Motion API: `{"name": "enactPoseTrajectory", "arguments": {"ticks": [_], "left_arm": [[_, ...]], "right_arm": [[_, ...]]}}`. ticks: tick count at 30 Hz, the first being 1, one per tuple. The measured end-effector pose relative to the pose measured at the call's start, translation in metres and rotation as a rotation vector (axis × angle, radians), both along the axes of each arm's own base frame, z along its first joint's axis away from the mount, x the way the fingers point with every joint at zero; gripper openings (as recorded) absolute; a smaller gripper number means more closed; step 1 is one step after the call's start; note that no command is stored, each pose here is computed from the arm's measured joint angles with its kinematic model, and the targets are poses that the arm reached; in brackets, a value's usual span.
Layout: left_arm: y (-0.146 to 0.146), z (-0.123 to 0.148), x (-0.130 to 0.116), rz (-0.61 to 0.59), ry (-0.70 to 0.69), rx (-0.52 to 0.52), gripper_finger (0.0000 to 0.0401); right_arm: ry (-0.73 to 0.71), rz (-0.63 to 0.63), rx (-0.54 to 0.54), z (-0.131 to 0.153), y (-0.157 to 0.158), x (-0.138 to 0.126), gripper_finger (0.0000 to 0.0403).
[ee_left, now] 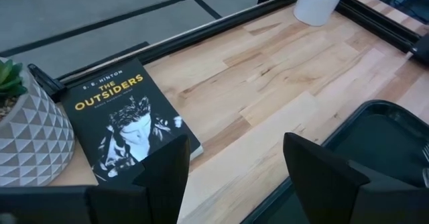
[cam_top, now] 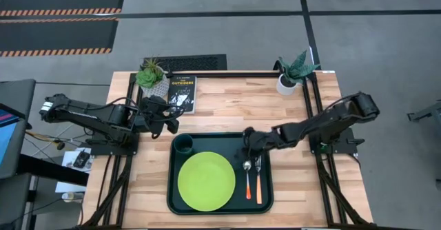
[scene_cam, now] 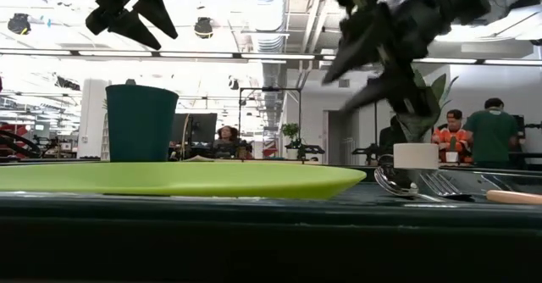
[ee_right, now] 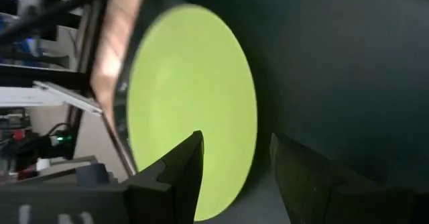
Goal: Pick and place plate/cup/fork/spoon on tray
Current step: Return to Home Position
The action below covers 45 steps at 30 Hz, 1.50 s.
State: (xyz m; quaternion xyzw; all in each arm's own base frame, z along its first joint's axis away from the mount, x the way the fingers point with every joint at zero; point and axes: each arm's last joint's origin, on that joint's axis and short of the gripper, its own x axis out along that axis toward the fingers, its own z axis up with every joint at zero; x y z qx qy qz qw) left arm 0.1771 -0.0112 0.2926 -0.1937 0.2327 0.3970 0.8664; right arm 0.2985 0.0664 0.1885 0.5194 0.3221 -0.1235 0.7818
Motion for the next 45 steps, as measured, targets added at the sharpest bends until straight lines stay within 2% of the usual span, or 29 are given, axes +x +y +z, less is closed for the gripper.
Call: {"name": "enactPoseTrajectory", "arguments": {"ticks": [6, 10, 13, 17, 21, 24, 28, 30, 35, 38, 41, 45], "left_arm": [[0.0, 0.0, 0.0, -0.013, 0.002, -0.016, 0.0229], [-0.001, 0.0, 0.0, -0.02, -0.012, -0.053, 0.0229], [-0.002, 0.003, 0.0, -0.044, -0.027, -0.081, 0.0229], [-0.003, 0.026, -0.001, -0.137, -0.053, -0.054, 0.0229], [-0.002, 0.06, -0.005, -0.208, -0.081, 0.03, 0.0229], [-0.001, 0.077, -0.008, -0.271, -0.061, 0.116, 0.0229], [-0.002, 0.083, -0.011, -0.393, 0.0, 0.183, 0.0229], [-0.002, 0.085, -0.014, -0.417, -0.017, 0.212, 0.0229], [0.004, 0.09, -0.038, -0.44, -0.156, 0.217, 0.0229], [0.006, 0.086, -0.062, -0.501, -0.29, 0.215, 0.0229], [0.008, 0.072, -0.084, -0.543, -0.408, 0.218, 0.0229], [0.012, 0.041, -0.105, -0.522, -0.509, 0.235, 0.0229]], "right_arm": [[-0.155, 0.029, -0.1, 0.045, -0.022, -0.017, 0.0193], [-0.275, 0.001, -0.142, 0.076, -0.039, -0.033, 0.0187], [-0.375, 0.017, -0.223, 0.099, -0.047, -0.049, 0.0185], [-0.501, 0.038, -0.345, 0.125, -0.055, -0.072, 0.0186], [-0.564, 0.029, -0.456, 0.144, -0.065, -0.098, 0.0189], [-0.524, 0.044, -0.545, 0.146, -0.071, -0.119, 0.0189], [-0.51, 0.028, -0.653, 0.151, -0.077, -0.14, 0.0186], [-0.542, 0.035, -0.711, 0.155, -0.078, -0.147, 0.0185], [-0.637, 0.119, -0.828, 0.165, -0.075, -0.163, 0.0183], [-0.703, 0.117, -0.846, 0.161, -0.074, -0.171, 0.0184], [-0.737, 0.1, -0.842, 0.146, -0.074, -0.178, 0.0185], [-0.833, 0.023, -0.825, 0.12, -0.075, -0.185, 0.0183]]}}
